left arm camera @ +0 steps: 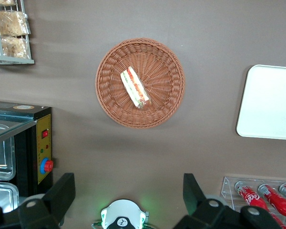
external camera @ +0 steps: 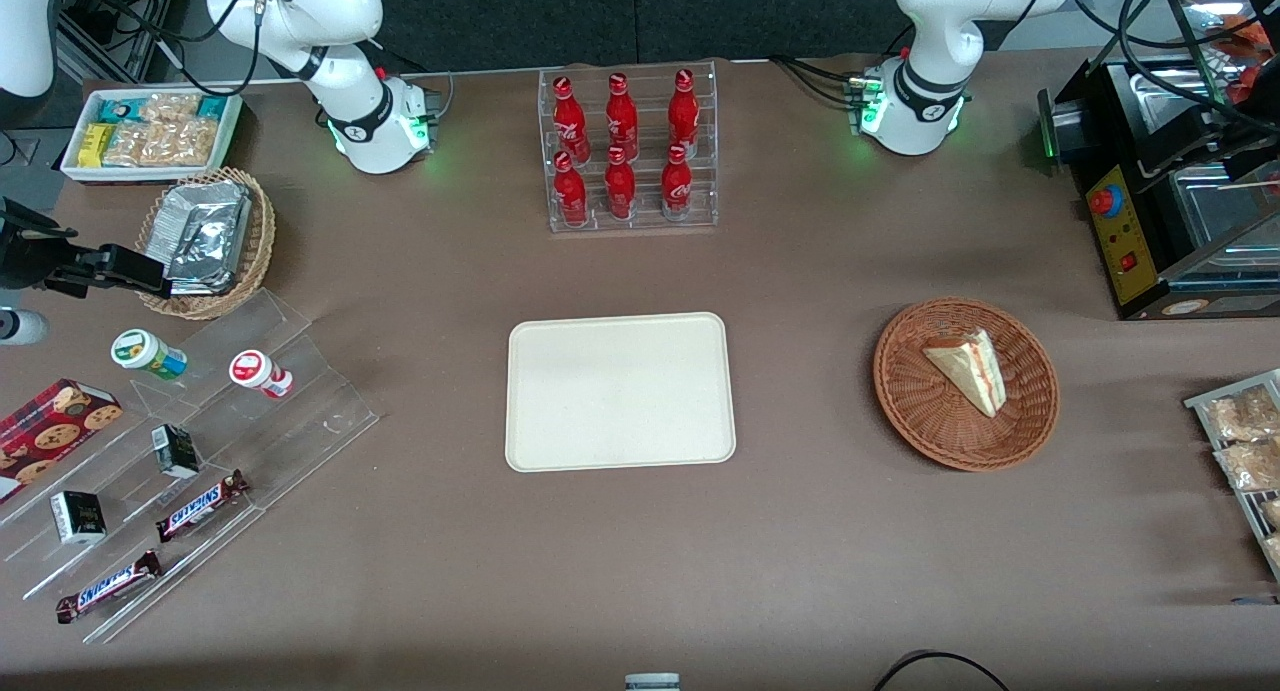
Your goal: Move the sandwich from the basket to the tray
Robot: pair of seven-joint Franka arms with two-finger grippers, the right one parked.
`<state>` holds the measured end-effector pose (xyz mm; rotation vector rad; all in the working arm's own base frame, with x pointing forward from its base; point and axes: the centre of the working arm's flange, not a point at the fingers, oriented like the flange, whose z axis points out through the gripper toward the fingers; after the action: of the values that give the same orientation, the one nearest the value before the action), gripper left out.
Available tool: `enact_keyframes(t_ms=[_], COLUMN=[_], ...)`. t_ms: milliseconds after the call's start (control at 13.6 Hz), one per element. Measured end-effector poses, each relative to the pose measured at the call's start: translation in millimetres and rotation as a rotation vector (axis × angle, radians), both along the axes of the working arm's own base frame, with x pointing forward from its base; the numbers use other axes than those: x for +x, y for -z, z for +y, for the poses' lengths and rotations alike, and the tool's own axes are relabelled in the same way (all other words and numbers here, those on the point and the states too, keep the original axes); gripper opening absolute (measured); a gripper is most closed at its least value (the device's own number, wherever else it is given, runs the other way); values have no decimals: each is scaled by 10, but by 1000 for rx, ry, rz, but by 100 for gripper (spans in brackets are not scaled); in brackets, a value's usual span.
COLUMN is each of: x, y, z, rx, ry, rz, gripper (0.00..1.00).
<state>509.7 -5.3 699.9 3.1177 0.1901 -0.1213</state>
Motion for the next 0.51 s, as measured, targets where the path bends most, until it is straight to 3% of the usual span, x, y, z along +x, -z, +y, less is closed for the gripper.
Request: enact_keyframes(t_ms=[294,514], x=[39,275], y=[59,472], z=[-2,39], rx=[0,15], ry=[0,-73], rz=[13,90], gripper=[100,100])
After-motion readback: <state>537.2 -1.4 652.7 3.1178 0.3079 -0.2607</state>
